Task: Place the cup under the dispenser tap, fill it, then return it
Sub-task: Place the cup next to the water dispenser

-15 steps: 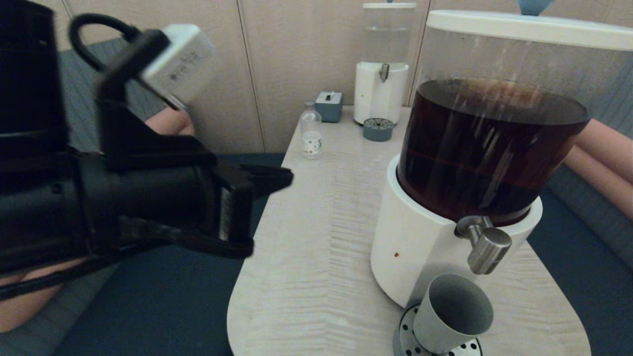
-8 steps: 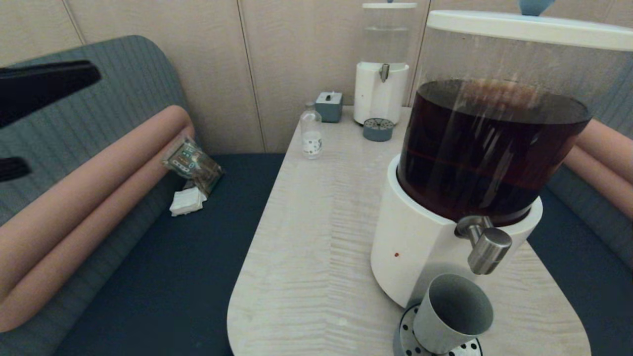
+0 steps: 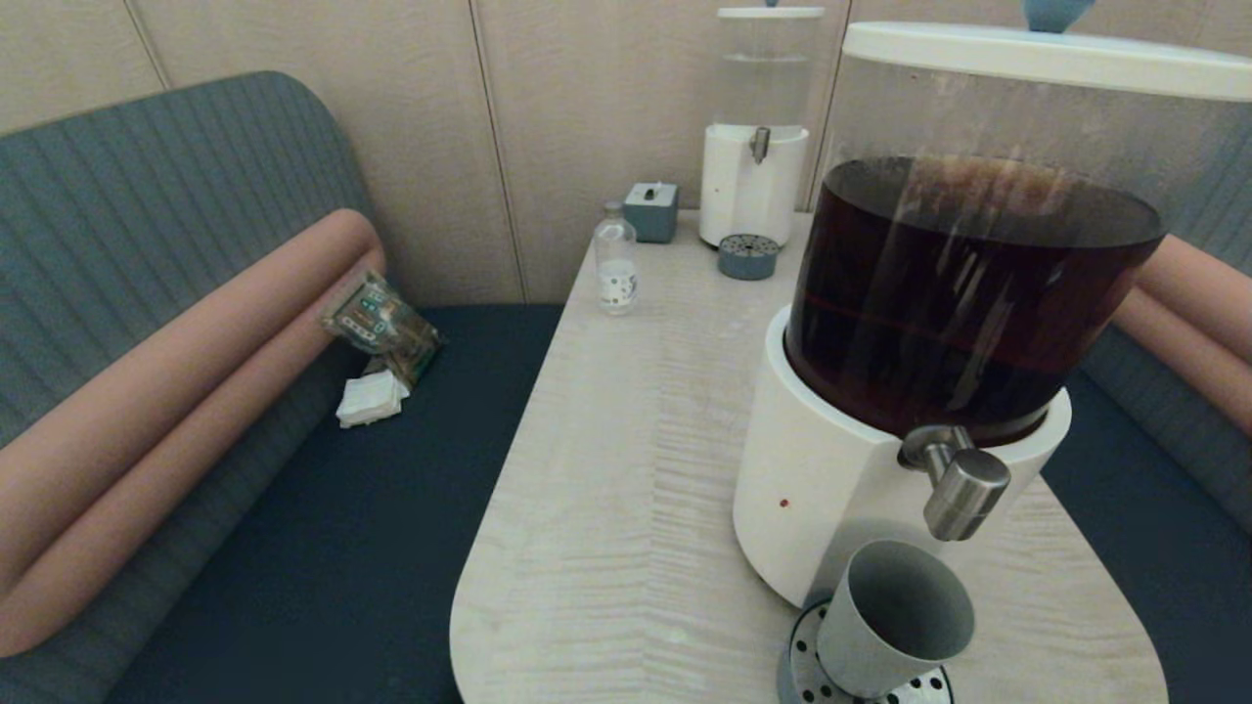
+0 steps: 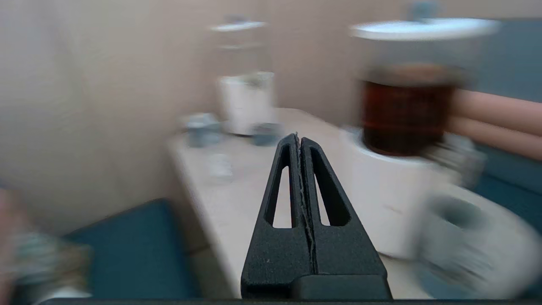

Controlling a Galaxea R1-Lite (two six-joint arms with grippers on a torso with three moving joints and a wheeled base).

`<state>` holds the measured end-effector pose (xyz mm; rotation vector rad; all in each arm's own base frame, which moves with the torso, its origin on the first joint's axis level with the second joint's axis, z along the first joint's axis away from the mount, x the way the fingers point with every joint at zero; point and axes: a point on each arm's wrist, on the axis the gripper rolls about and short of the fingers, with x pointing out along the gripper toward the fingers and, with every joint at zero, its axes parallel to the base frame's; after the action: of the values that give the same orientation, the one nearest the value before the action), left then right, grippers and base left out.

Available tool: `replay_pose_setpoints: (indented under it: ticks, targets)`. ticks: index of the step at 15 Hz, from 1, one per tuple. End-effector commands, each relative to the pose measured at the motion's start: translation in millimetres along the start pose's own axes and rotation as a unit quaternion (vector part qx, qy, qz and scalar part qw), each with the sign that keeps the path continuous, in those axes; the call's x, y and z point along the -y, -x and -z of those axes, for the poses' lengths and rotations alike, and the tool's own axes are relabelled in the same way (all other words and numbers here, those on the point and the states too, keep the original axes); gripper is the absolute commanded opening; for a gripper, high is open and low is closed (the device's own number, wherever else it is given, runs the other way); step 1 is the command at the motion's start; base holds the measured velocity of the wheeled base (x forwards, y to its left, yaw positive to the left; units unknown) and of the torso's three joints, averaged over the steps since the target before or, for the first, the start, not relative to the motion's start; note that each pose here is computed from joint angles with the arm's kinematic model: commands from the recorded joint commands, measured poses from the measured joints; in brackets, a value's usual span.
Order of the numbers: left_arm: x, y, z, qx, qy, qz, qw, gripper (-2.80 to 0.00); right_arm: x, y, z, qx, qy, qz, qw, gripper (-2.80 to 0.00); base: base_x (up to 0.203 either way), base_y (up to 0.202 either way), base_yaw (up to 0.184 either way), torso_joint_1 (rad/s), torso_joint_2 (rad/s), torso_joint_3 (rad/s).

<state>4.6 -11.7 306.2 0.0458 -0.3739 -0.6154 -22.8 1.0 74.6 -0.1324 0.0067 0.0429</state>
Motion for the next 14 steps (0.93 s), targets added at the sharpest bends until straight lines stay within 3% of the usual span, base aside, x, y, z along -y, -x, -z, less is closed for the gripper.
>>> replay_pose_setpoints:
  ticks: [1,3,6,8,14]
  targets:
    - [18.5,25,5,0.013,0.04,0.086,0.9954,-2.8,0,-1,3,-0.004,0.0,-0.001,1.0,-2.8,0.0,0.0,0.0,0.0,0.0,0.0]
    - [23.9,32,22,-0.013,0.115,0.126,0.9852,-2.8,0,-1,3,-0.004,0.0,-0.001,1.0,-2.8,0.0,0.0,0.0,0.0,0.0,0.0]
    - [19.3,24,47,-0.065,0.171,0.153,0.9712,-2.8,0,0,3,-0.003,0.0,-0.001,1.0,-2.8,0.0,0.0,0.0,0.0,0.0,0.0]
    - [9.4,9,58,-0.083,0.183,0.159,0.9665,-2.8,0,0,3,-0.003,0.0,-0.001,1.0,-2.8,0.0,0.0,0.0,0.0,0.0,0.0]
    - [-22.9,-41,101,-0.101,0.17,0.177,0.9641,-2.8,0,-1,3,-0.003,0.0,-0.001,1.0,-2.8,0.0,0.0,0.0,0.0,0.0,0.0]
